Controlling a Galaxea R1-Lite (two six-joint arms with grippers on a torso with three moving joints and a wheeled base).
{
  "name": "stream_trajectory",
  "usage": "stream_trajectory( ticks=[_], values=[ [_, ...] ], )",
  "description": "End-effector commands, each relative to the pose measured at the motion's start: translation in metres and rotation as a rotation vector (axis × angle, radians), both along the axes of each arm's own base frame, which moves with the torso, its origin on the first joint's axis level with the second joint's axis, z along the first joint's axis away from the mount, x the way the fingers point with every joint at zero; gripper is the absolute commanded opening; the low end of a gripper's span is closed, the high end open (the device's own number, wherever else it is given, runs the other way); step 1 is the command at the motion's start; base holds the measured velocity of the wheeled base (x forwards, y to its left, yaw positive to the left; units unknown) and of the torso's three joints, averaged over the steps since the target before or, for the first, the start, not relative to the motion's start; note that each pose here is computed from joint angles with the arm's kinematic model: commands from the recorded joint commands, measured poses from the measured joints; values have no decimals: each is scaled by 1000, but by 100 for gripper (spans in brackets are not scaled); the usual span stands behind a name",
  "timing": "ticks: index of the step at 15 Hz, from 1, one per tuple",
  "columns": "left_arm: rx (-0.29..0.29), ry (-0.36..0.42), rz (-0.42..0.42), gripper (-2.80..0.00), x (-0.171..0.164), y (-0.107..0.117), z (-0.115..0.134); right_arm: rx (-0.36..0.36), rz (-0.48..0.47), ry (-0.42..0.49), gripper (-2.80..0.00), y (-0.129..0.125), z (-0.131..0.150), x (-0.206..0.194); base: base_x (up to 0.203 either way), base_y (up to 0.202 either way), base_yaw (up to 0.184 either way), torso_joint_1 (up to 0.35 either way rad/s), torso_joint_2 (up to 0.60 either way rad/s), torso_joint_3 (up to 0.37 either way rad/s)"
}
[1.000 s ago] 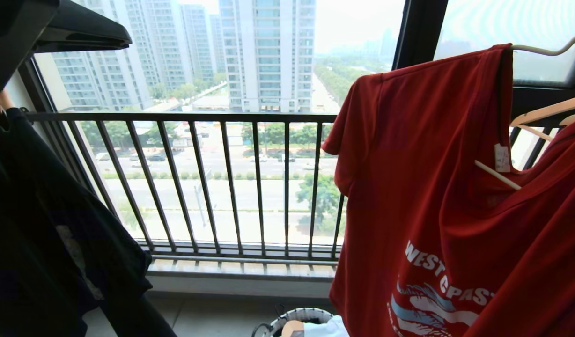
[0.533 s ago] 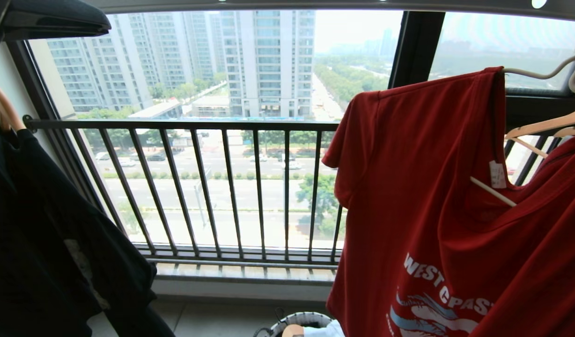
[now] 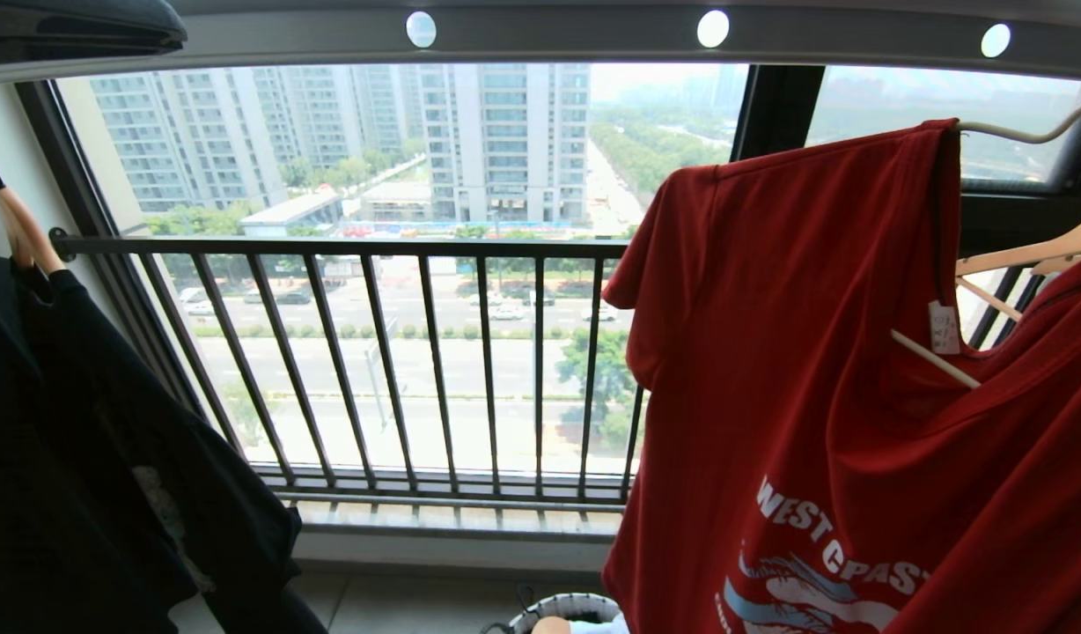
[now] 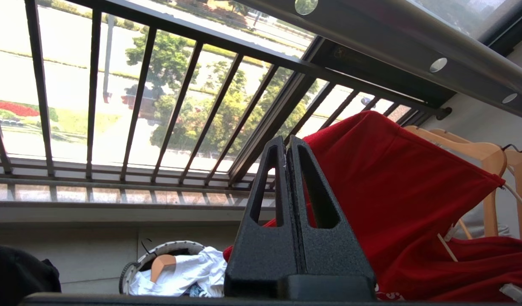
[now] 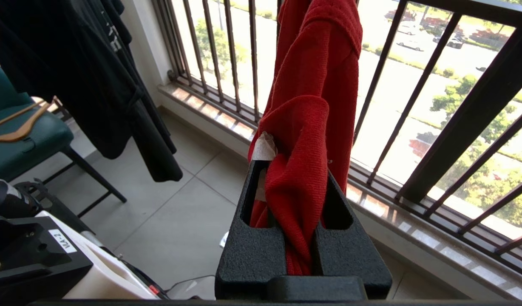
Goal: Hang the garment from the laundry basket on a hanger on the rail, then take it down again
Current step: Hang the clothes rack on the clothesline
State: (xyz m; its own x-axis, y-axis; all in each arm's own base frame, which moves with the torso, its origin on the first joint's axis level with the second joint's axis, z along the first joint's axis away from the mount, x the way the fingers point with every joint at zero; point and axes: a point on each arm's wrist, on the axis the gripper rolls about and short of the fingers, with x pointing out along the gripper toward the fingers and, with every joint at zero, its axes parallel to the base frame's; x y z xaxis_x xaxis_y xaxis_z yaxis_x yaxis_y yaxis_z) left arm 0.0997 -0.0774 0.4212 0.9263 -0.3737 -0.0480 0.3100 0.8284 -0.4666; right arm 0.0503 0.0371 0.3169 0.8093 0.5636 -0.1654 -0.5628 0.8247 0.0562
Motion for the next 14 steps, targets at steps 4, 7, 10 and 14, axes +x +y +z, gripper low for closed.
stream_trajectory(
  ticks=[4, 7, 10, 14],
  values=[
    [-12, -9, 5, -280, -4, 4, 2, 11, 23, 52, -280, 12, -4, 14, 0, 0, 0, 0, 0, 0],
    [-18, -16, 5, -280, -7, 7, 3, 66, 52, 76, -280, 32, -5, 33, 0, 0, 0, 0, 0, 0],
    [-22, -22, 9, -280, -9, 9, 4, 48, 95, 99, -280, 52, -10, 48, 0, 0, 0, 0, 0, 0],
    [4, -24, 9, -280, -9, 9, 2, 53, 95, 99, -280, 80, -17, 77, 0, 0, 0, 0, 0, 0]
  ],
)
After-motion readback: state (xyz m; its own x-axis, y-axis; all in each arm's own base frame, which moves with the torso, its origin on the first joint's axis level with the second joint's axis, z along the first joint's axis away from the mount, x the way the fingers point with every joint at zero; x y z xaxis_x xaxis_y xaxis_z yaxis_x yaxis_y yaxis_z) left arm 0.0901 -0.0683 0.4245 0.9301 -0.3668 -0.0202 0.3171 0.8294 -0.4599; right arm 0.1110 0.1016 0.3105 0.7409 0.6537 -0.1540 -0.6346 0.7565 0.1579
